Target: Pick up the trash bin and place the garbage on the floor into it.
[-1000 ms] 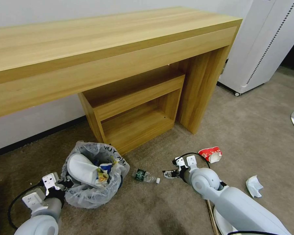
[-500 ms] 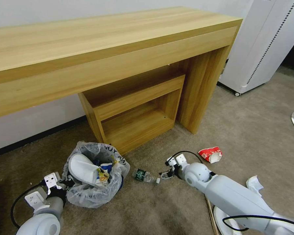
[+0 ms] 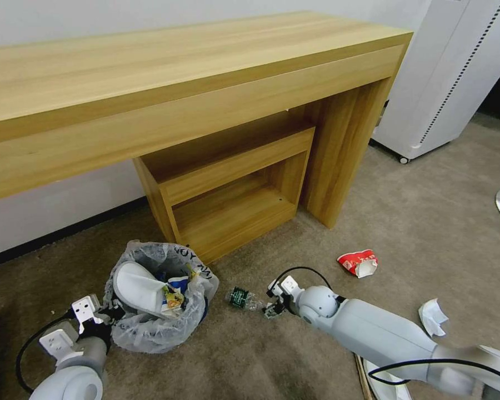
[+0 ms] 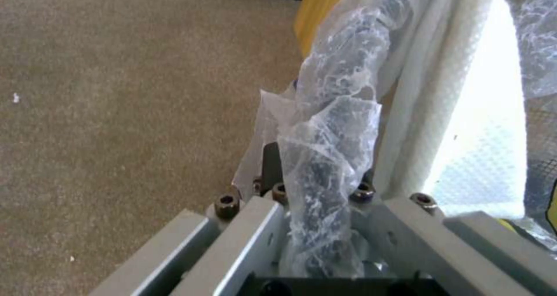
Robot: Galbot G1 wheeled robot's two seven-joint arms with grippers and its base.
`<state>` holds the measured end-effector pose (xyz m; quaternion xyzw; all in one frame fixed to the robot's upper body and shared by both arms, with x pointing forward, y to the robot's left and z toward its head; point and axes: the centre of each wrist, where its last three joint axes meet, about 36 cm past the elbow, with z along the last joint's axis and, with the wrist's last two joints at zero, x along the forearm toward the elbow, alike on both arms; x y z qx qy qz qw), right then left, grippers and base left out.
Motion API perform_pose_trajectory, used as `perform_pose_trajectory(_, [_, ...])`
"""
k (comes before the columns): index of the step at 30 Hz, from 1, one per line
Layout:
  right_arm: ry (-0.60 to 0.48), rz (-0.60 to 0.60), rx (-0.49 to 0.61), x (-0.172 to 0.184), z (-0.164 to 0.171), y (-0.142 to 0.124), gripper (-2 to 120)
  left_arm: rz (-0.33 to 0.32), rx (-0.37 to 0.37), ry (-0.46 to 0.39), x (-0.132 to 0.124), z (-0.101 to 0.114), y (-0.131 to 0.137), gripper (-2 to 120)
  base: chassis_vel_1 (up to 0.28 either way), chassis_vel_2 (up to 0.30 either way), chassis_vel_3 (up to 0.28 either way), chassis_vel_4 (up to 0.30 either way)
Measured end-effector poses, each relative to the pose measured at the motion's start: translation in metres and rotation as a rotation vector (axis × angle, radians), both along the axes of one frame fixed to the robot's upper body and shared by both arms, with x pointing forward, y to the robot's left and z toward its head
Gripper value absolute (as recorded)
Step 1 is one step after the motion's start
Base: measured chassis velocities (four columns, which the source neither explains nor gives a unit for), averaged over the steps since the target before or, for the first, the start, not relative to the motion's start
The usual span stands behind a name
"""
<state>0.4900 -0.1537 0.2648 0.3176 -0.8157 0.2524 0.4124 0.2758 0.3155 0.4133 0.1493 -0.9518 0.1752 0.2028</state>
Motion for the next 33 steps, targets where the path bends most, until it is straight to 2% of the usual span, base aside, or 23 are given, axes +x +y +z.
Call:
perform_pose_trajectory(6, [-0.007, 0.025, 0.028, 0.001, -0.010, 0.024, 96, 0.006, -0.003, -0.007, 0.001, -0.001, 0.000, 1, 0.000, 0.000, 0.000, 0.000])
perform_pose_trajectory(10, [-0.017, 0.023, 0.035, -0.002, -0.017, 0.039, 85, 0.010, -0.001, -0.014, 0.000, -0.003, 0.001, 1, 0.000, 0.000, 0.000, 0.000])
perform_pose_trajectory(11, [-0.017, 0.023, 0.035, -0.002, -0.017, 0.039, 85, 0.010, -0.001, -0.014, 0.000, -0.003, 0.001, 1, 0.000, 0.000, 0.000, 0.000])
perform_pose_trajectory(13, [-0.023, 0.013, 0.032, -0.004, -0.021, 0.042, 73, 0.010, 0.001, -0.015, 0.001, -0.003, 0.003, 1, 0.000, 0.000, 0.000, 0.000])
perform_pose_trajectory(15, [-0.024, 0.012, 0.032, -0.004, -0.021, 0.042, 73, 0.010, 0.001, -0.015, 0.001, -0.003, 0.003, 1, 0.000, 0.000, 0.000, 0.000])
perform_pose_trajectory(18, [-0.027, -0.003, 0.027, -0.006, -0.025, 0.040, 59, 0.010, 0.000, -0.015, 0.002, -0.004, 0.003, 1, 0.000, 0.000, 0.000, 0.000])
perform_pose_trajectory(19, [-0.027, -0.003, 0.027, -0.006, -0.025, 0.040, 59, 0.010, 0.000, -0.015, 0.002, -0.004, 0.003, 1, 0.000, 0.000, 0.000, 0.000])
perform_pose_trajectory(21, [-0.029, -0.014, 0.025, -0.007, -0.028, 0.038, 48, 0.008, -0.003, -0.014, 0.003, -0.005, 0.002, 1, 0.000, 0.000, 0.000, 0.000])
perform_pose_trajectory(22, [-0.029, -0.014, 0.025, -0.007, -0.028, 0.038, 48, 0.008, -0.003, -0.014, 0.003, -0.005, 0.002, 1, 0.000, 0.000, 0.000, 0.000])
perform_pose_trajectory(23, [-0.033, -0.021, 0.024, -0.008, -0.030, 0.036, 39, 0.008, -0.003, -0.013, 0.003, -0.006, 0.002, 1, 0.000, 0.000, 0.000, 0.000])
perform_pose_trajectory(25, [-0.034, -0.024, 0.023, -0.008, -0.032, 0.035, 39, 0.007, -0.003, -0.014, 0.004, -0.006, 0.002, 1, 0.000, 0.000, 0.000, 0.000])
perform_pose_trajectory(28, [-0.037, -0.035, 0.023, -0.007, -0.034, 0.034, 28, 0.007, -0.003, -0.014, 0.005, -0.007, 0.002, 1, 0.000, 0.000, 0.000, 0.000])
perform_pose_trajectory(31, [-0.047, -0.043, 0.026, -0.007, -0.037, 0.033, 24, 0.007, -0.004, -0.013, 0.005, -0.008, 0.002, 1, 0.000, 0.000, 0.000, 0.000])
perform_pose_trajectory(33, [-0.049, -0.045, 0.027, -0.007, -0.037, 0.033, 23, 0.007, -0.004, -0.013, 0.005, -0.009, 0.002, 1, 0.000, 0.000, 0.000, 0.000])
